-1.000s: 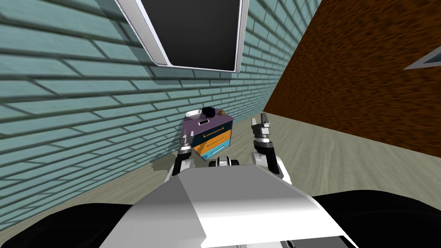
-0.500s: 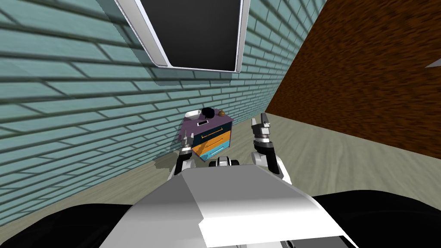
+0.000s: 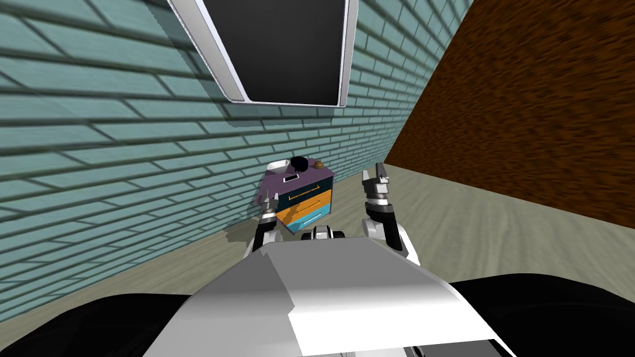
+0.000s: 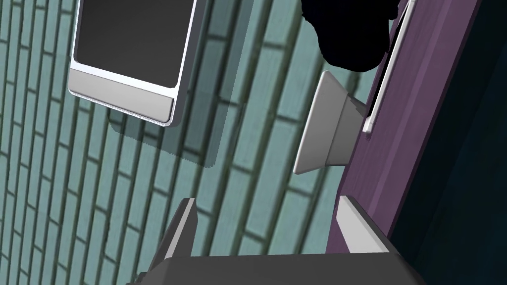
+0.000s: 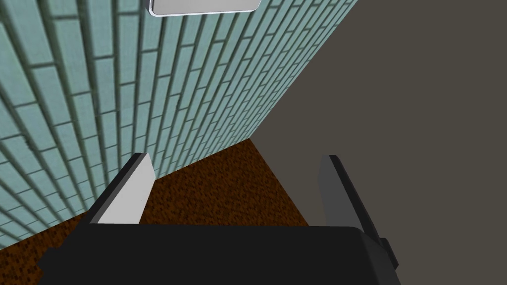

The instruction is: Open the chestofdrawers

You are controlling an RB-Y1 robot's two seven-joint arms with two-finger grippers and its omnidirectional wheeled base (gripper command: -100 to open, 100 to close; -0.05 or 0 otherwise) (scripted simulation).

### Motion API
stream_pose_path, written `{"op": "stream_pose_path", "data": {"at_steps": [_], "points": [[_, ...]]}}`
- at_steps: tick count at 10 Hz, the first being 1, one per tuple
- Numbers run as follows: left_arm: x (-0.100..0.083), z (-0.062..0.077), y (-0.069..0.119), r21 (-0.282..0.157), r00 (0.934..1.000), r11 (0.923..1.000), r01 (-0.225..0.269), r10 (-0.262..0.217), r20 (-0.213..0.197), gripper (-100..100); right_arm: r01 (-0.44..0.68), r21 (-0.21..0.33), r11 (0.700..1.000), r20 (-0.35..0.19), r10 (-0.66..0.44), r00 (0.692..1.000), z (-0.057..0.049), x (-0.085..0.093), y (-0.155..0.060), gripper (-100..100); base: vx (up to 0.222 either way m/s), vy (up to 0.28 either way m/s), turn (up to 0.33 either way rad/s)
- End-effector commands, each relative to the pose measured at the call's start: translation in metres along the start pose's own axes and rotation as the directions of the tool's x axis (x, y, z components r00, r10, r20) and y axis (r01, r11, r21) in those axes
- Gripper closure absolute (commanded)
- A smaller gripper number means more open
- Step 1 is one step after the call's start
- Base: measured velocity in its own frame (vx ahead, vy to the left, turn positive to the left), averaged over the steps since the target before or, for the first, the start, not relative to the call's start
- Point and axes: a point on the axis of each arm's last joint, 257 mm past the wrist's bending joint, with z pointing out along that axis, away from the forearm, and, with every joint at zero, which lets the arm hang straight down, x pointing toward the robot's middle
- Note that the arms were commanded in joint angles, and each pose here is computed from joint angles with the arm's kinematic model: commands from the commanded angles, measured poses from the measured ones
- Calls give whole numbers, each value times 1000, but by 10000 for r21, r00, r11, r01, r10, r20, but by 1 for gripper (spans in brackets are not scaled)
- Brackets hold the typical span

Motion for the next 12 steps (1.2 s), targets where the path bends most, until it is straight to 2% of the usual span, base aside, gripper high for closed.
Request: {"op": "stream_pose_path", "data": {"at_steps": [1, 4, 6, 12], "points": [[-8, -8, 22, -516, 9999, 9987, 31, -25, 127, -100, 0, -1, 10000, 0, 0, 10000, 0, 0, 0, 0, 3, -39, 19], [-15, -12, 32, -694, 9998, 9976, -2, 16, 210, -100, 0, 0, 10000, 0, 0, 10000, 0, 0, 0, 0, 21, -43, 27], [-15, -12, 32, -694, 9998, 9976, -2, 16, 210, -100, 0, 0, 10000, 0, 0, 10000, 0, 0, 0, 0, 12, -28, 18], [-40, -28, 64, -1251, 9980, 9921, 11, 67, 626, -100, 0, 0, 10000, 0, 0, 10000, 0, 0, 0, 0, 25, -64, 43]]}}
